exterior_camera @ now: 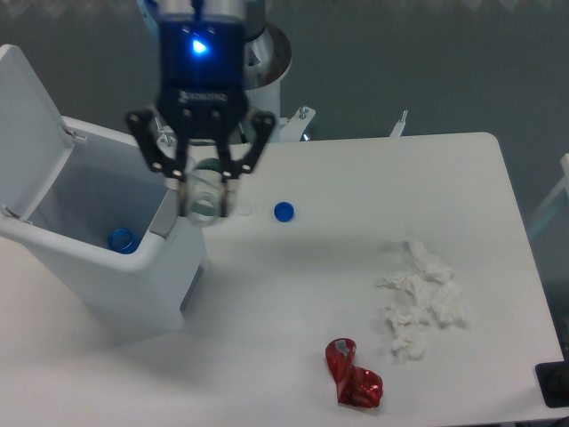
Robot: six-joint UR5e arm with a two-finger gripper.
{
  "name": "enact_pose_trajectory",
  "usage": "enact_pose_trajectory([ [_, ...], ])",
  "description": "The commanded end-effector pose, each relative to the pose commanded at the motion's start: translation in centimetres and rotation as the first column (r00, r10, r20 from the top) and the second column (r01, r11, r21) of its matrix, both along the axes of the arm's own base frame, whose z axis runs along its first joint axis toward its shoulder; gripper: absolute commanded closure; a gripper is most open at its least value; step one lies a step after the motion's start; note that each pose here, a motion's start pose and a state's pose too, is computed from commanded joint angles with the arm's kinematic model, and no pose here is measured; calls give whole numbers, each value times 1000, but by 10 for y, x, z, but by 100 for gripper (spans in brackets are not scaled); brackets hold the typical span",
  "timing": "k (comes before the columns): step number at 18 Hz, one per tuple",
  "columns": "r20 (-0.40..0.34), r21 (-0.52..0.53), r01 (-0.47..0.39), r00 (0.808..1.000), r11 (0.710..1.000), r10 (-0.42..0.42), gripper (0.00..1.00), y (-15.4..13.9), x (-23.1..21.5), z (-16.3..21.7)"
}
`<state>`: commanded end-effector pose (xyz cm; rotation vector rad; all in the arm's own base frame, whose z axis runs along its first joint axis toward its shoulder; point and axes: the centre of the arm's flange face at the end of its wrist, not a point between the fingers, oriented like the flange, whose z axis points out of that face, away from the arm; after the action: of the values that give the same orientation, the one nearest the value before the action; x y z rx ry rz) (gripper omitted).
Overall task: Place the plastic bottle in the trash can
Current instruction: 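Carry the clear bottle over the open white trash bin and lower it, then open the gripper to drop the clear bottle into the bin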
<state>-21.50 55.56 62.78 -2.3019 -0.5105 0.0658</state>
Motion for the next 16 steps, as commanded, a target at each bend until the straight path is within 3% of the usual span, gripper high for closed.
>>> enact_pose_trajectory([
  [6,52,-13,55,997,998,-55,96,30,46,-25],
  [16,65,-70,91,994,993,-87,88,26,59,-57],
])
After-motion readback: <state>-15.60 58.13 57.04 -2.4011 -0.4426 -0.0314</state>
